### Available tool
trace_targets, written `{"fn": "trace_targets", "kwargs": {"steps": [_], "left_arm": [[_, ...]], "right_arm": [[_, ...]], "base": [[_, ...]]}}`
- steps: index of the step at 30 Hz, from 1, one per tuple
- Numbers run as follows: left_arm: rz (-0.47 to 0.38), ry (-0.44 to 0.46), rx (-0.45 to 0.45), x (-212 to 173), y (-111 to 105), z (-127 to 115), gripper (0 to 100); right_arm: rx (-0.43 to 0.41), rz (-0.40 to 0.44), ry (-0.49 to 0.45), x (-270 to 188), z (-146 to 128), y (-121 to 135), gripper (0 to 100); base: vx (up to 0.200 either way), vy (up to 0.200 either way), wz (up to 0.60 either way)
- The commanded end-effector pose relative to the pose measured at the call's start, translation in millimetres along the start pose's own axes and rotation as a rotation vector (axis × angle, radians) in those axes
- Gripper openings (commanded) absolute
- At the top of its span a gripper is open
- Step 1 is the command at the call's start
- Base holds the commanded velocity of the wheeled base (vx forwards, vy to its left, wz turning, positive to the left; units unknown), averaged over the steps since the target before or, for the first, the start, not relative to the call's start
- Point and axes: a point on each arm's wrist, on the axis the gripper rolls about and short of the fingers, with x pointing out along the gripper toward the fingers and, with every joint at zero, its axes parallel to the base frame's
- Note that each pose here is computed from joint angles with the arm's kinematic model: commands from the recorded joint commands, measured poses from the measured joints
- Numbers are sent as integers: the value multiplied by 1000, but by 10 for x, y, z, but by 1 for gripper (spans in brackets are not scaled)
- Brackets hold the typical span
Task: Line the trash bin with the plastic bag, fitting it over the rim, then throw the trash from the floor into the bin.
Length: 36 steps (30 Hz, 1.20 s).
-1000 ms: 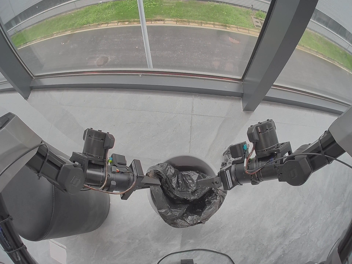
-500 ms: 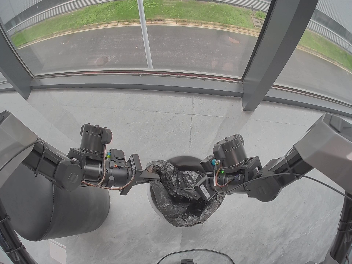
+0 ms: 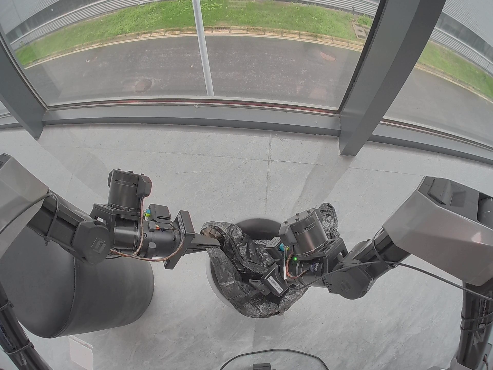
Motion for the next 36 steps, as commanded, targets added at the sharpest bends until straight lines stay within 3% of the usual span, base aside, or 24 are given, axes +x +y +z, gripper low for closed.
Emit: {"fn": "trace_targets", "kwargs": {"steps": [1, 7, 8, 21, 29, 36], "left_arm": [[0, 0, 1, 4, -1, 2, 0], [1, 1, -1, 7, 7, -1, 0], [1, 1, 0, 4, 2, -1, 0], [4, 4, -5, -10, 13, -24, 0], [21, 12, 4, 9, 50, -66, 0], [150, -15, 165, 54, 197, -236, 0]], "right_arm": [[-5, 8, 6, 31, -19, 43, 100], [-2, 8, 9, 123, -30, 39, 100], [-1, 7, 11, 137, -36, 35, 0], [23, -13, 0, 103, -16, -70, 0], [28, -31, -59, -78, 139, -131, 0], [33, -49, -99, -232, 249, -199, 0]], "base": [[0, 0, 0], [0, 0, 0], [0, 0, 0], [0, 0, 0], [0, 0, 0], [0, 0, 0]]}}
